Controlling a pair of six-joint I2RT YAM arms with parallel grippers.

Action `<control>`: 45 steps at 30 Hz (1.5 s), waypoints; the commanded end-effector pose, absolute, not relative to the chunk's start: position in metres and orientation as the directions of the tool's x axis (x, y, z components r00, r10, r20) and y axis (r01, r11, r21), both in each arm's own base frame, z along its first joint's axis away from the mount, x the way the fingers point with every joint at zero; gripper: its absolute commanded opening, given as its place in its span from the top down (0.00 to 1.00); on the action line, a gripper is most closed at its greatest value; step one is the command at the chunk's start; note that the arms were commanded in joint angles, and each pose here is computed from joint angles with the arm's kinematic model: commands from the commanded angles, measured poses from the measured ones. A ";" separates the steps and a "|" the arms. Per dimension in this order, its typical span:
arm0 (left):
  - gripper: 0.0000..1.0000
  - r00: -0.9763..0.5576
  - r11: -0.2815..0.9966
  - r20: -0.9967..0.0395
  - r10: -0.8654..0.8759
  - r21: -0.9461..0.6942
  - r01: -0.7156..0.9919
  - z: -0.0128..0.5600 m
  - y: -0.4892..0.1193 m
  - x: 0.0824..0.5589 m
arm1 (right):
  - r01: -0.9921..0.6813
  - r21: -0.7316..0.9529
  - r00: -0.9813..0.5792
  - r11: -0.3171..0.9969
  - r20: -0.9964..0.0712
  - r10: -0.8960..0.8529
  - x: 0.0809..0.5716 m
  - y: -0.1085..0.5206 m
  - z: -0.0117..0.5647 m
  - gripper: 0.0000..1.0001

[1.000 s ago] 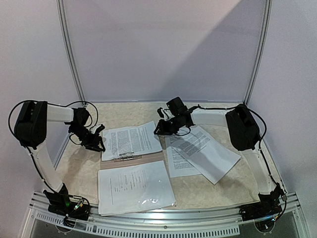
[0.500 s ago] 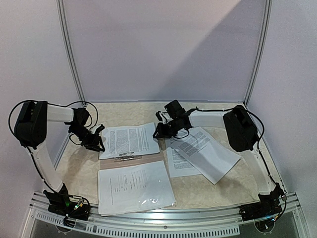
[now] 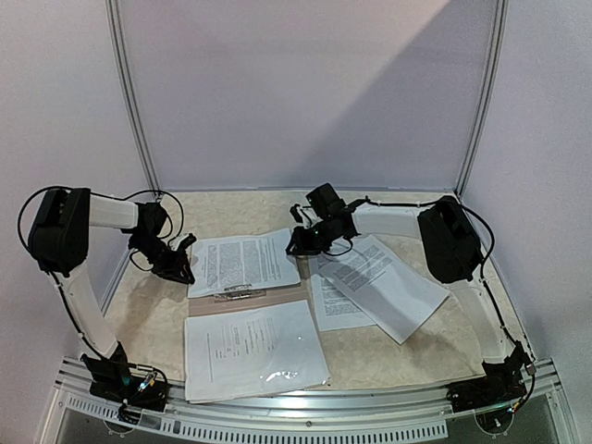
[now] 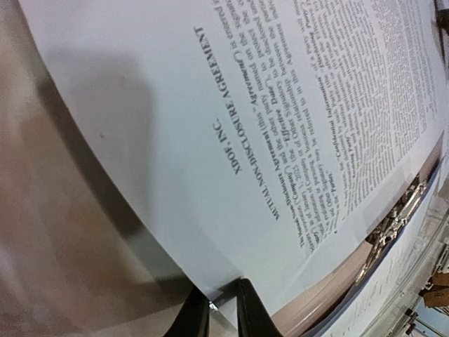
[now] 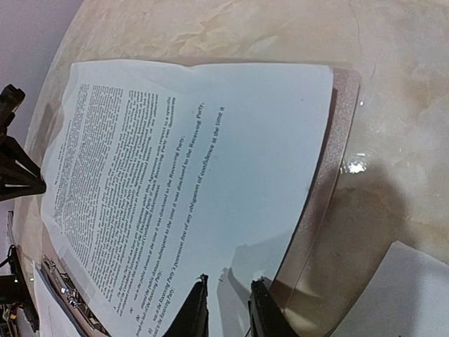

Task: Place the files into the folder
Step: Place the file on the spring clip of the folder.

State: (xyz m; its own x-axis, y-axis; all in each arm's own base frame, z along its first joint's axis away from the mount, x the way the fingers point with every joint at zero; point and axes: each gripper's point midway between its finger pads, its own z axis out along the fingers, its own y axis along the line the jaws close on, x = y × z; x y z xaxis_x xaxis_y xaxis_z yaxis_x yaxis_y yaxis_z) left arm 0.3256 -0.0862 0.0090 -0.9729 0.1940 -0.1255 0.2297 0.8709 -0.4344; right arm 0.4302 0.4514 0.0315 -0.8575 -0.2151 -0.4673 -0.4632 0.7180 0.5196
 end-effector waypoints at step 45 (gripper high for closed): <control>0.69 -0.824 0.832 -0.234 0.516 -0.096 0.547 0.040 -0.102 0.368 | -0.557 0.469 -0.802 0.685 -0.518 -0.297 0.406 0.481 0.050 0.84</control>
